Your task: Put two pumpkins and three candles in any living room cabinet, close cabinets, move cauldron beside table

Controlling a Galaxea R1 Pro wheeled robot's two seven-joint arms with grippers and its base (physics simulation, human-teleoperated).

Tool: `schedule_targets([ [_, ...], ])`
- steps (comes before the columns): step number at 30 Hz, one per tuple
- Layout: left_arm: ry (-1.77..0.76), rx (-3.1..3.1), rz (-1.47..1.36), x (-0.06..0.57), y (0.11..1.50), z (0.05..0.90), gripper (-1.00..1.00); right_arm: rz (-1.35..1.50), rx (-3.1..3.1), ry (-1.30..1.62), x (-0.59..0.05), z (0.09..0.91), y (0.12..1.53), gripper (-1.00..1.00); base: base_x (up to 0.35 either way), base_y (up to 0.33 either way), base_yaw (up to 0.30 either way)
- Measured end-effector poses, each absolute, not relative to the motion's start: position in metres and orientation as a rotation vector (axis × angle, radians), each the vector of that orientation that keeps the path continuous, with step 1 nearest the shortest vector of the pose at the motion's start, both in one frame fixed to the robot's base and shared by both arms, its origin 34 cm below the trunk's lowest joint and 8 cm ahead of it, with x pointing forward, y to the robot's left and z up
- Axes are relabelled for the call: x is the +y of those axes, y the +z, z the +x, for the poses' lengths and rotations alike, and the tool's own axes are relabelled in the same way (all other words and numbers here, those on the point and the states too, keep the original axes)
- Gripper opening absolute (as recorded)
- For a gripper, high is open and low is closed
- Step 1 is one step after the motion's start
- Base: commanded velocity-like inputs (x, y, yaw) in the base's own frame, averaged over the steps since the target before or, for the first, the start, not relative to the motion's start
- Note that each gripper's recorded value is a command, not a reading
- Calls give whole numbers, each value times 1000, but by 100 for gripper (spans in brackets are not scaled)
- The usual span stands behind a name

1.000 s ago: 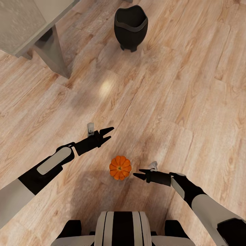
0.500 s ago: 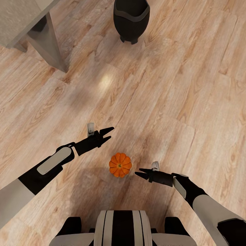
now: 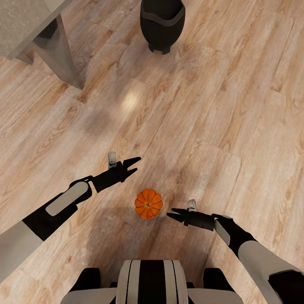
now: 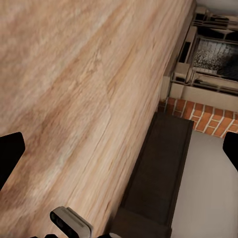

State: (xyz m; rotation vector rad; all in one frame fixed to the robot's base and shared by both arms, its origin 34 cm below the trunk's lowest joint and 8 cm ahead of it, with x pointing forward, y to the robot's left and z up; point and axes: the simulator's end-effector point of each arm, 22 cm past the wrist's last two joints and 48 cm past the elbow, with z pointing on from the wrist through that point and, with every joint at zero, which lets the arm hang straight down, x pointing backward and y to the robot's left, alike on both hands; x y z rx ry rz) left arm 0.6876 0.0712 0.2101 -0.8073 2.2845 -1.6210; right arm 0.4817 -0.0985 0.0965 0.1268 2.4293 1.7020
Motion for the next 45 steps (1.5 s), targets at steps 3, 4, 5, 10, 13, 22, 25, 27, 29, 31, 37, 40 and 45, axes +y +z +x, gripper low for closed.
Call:
schedule_targets([
  [3, -1621, 2284, -807, 71, 210, 688, 100, 126, 2428, 1703, -98, 482, 97, 100, 0, 0, 0],
  [4, -1621, 2284, -807, 71, 210, 688, 100, 126, 2428, 1703, -98, 482, 97, 100, 0, 0, 0],
  [5, -1621, 2285, -808, 71, 210, 688, 100, 126, 2428, 1703, -98, 482, 97, 100, 0, 0, 0],
  [10, -1621, 2285, -808, 71, 209, 687, 100, 126, 2429, 1704, -98, 481, 96, 100, 0, 0, 0],
  [13, -1621, 2285, -808, 71, 209, 687, 100, 127, 2428, 1703, -98, 482, 96, 100, 0, 0, 0],
  [22, -1621, 2286, -809, 71, 208, 687, 100, 127, 2430, 1702, -99, 481, 95, 100, 0, 0, 0],
  [25, -1620, 2286, -809, 72, 208, 687, 100, 128, 2430, 1702, -99, 482, 95, 100, 0, 0, 0],
  [27, -1620, 2287, -809, 72, 208, 687, 100, 128, 2430, 1702, -99, 481, 95, 100, 0, 0, 0],
  [29, -1620, 2287, -808, 72, 208, 687, 100, 128, 2430, 1702, -99, 481, 95, 100, 0, 0, 0],
  [31, -1620, 2287, -809, 72, 208, 687, 100, 128, 2431, 1701, -100, 482, 95, 100, 0, 0, 0],
  [37, -1621, 2286, -809, 71, 208, 687, 100, 128, 2431, 1700, -100, 482, 94, 100, 55, 23, 0],
  [40, -1621, 2286, -809, 71, 208, 687, 100, 128, 2431, 1700, -100, 482, 94, 100, 136, 84, 0],
  [45, -1621, 2286, -809, 71, 208, 687, 100, 128, 2431, 1700, -100, 482, 94, 100, 21, 13, 0],
])
